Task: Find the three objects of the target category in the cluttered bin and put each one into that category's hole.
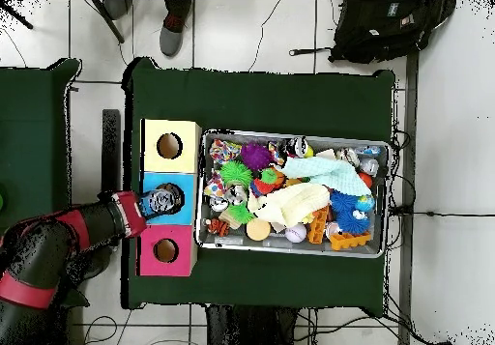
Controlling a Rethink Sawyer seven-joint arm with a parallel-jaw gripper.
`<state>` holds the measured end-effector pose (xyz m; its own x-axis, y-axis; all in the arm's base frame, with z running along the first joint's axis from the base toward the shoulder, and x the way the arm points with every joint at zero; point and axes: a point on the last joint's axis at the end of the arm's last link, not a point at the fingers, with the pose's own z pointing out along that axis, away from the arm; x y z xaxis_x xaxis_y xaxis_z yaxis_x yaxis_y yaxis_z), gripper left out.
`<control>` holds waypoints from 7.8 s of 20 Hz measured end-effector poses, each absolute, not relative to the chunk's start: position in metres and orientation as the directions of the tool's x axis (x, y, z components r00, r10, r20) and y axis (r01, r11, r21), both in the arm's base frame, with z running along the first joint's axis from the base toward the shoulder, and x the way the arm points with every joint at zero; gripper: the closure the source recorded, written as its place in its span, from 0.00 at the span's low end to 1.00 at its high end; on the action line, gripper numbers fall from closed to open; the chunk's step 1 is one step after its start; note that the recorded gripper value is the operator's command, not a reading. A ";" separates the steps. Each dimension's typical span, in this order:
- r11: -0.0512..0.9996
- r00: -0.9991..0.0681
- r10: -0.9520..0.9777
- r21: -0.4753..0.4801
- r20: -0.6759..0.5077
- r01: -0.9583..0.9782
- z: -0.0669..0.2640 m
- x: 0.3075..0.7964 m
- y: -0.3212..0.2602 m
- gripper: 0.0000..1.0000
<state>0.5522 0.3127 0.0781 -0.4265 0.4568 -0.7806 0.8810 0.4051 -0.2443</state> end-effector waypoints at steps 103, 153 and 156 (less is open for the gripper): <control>0.371 -0.199 0.500 0.001 -0.843 0.929 0.080 0.532 0.293 0.00; 0.277 -0.146 0.835 0.176 -0.531 0.945 0.129 0.651 -0.116 0.00; 0.291 -0.161 0.843 0.183 -0.512 0.939 0.121 0.656 -0.120 0.00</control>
